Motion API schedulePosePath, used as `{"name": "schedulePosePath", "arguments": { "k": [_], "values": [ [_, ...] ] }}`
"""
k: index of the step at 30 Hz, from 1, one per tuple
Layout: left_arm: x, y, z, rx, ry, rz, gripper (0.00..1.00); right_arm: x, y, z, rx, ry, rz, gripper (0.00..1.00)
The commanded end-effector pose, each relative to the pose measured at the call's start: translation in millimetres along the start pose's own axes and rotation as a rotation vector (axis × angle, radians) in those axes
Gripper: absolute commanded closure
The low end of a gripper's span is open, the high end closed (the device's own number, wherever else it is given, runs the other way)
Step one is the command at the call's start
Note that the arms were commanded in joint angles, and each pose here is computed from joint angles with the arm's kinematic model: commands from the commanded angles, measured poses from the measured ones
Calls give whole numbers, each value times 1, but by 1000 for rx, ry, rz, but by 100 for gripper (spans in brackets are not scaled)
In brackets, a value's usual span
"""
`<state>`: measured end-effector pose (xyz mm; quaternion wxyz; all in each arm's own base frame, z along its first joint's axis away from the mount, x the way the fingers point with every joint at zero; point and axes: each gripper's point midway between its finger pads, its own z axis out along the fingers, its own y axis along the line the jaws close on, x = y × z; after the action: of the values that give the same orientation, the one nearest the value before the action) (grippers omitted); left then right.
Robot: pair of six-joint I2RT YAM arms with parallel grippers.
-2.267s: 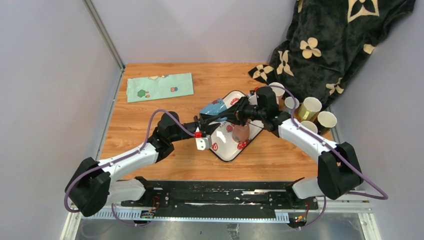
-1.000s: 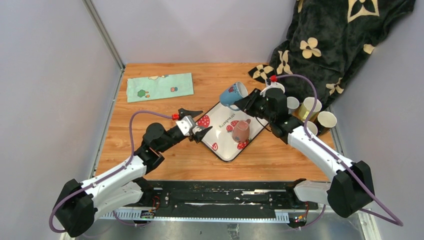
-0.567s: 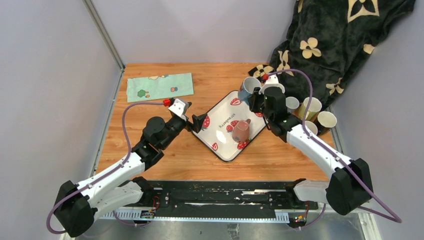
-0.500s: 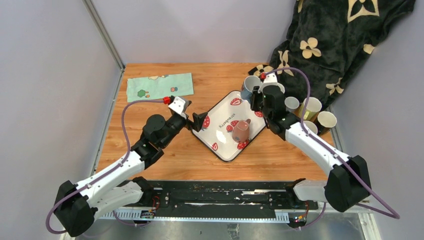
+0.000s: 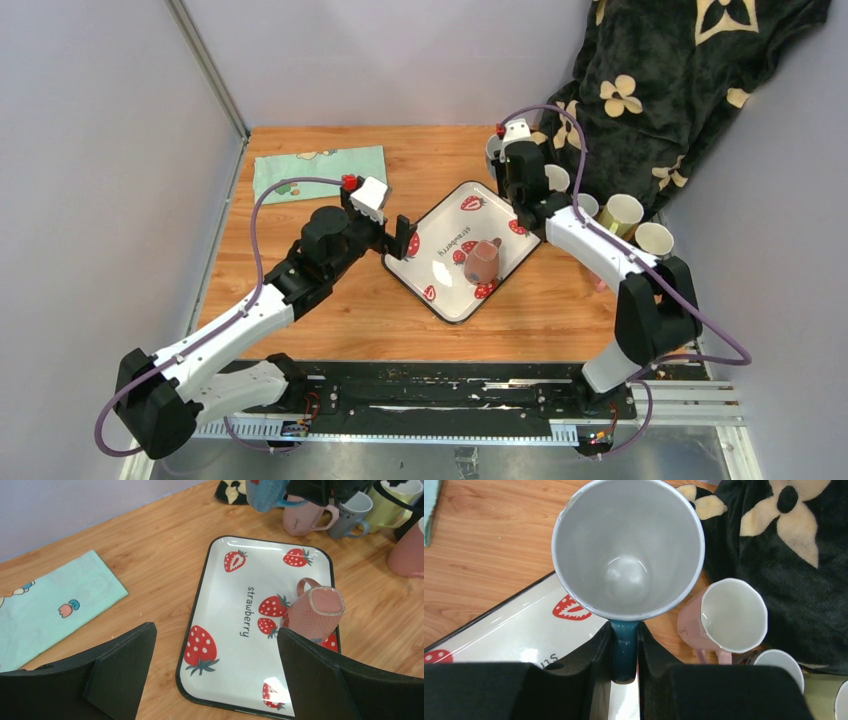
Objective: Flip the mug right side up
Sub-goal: Place the cup at the corner of the board.
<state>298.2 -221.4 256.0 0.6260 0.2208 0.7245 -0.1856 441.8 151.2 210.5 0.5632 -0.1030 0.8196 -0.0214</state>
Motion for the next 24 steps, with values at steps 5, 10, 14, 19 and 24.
{"name": "schedulePosePath", "arguments": {
  "k": [5, 10, 14, 19, 24],
  "values": [
    [-1, 12, 0, -67, 48, 41, 0, -30, -20, 32, 40, -34, -22, 100],
    [0, 14, 0, -78, 54, 43, 0, -19, -25, 53, 44, 2, -10, 100],
    [2, 13, 1, -72, 61, 44, 0, -12, -30, 68, 48, 24, 2, 100],
    [4, 16, 3, -90, 73, 57, 0, 0, -39, 81, 73, 59, 29, 100],
    [4, 17, 3, -93, 74, 68, 0, 12, -43, 92, 78, 86, 33, 100]
  ]
}}
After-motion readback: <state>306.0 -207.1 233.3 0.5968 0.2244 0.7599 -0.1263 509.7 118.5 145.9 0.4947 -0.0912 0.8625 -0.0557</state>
